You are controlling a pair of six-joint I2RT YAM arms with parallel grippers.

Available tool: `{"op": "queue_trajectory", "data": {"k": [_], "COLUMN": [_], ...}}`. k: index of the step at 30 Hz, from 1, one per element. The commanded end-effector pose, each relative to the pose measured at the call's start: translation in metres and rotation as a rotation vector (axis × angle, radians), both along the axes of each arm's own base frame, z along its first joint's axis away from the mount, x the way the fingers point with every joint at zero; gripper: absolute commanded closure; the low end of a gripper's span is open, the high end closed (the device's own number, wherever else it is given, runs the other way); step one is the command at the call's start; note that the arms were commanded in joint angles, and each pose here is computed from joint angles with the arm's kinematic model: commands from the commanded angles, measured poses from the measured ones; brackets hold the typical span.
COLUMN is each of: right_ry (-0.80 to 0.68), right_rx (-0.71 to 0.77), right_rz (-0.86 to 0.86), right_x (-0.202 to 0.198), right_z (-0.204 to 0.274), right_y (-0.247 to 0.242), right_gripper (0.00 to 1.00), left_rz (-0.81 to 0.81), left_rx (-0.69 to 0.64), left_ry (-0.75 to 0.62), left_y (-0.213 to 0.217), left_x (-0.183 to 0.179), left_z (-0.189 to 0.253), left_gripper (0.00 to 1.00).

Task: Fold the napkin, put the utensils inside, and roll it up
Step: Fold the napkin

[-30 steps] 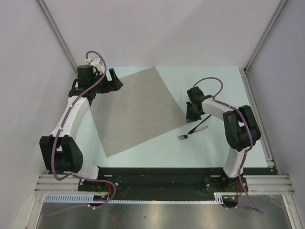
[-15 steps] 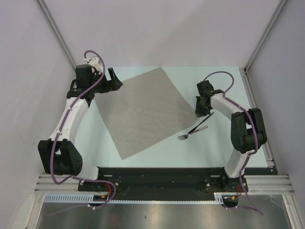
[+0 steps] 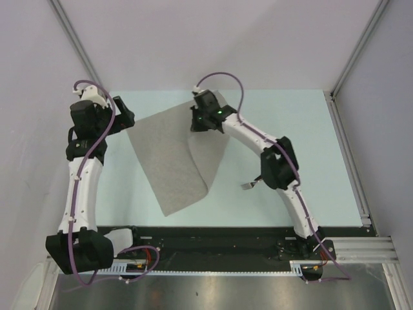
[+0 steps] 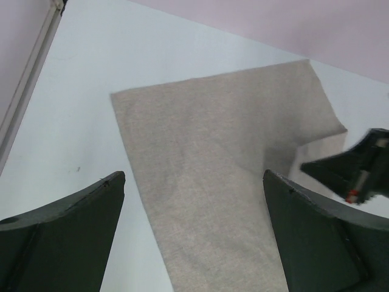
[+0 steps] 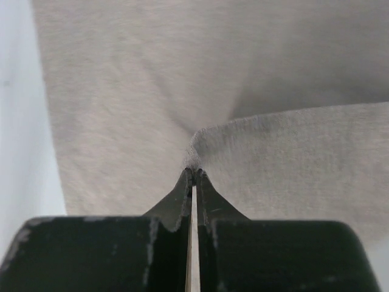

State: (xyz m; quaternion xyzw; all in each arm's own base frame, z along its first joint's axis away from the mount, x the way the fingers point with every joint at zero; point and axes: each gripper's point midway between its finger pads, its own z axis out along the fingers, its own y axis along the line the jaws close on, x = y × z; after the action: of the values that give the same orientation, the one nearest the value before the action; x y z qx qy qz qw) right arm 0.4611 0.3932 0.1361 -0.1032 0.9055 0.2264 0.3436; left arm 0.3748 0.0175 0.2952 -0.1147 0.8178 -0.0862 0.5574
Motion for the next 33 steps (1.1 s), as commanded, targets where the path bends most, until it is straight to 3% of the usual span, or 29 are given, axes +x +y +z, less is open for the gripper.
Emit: {"op": "queue_trajectory", "data": {"k": [1,6,7,15,19,27,33], "right_ry": [-0.049,-0.128,-0.202,-0.318,-0.370,-0.410,-0.447], "right_rx": [0.235,0.475,0.567,0.903,0.967,1.105,1.110], "right_rz": [0.125,0.148,0.149,0.069,-0.007,-0.096,-0.077], "right_x": [-0.002,-0.002,0.004,0.018,0.025,0.021,0.006], "right_z": [0.008,0.017,0.037,0.065,0.044,0.051,0.059], "right_y": [0.101,0.157,0.167,0.206,0.210,0.214,0.225], "right_gripper": [1.00,1.00,1.00,1.00,1.00,1.00,1.00], "left_rz": [0.054,0.031,0.025,0.025,0.019,-0.003,-0.021], "left_rx": [0.004,-0.036,-0.043,-0.090,-0.104,-0.143,-0.161], "left_ry": [-0.049,-0.037,-0.033,-0.025,-0.026,-0.033,-0.033], "left_y": [0.012,0.011,0.010,0.016,0.016,0.014,0.010], "left_x": [-0.003,0.000,0.001,0.000,0.000,0.000,0.001], "left_z": [0.006,-0.003,-0.005,-0.015,-0.016,-0.018,-0.020], "left_gripper": [0.00,0.00,0.00,0.00,0.00,0.00,0.00]}}
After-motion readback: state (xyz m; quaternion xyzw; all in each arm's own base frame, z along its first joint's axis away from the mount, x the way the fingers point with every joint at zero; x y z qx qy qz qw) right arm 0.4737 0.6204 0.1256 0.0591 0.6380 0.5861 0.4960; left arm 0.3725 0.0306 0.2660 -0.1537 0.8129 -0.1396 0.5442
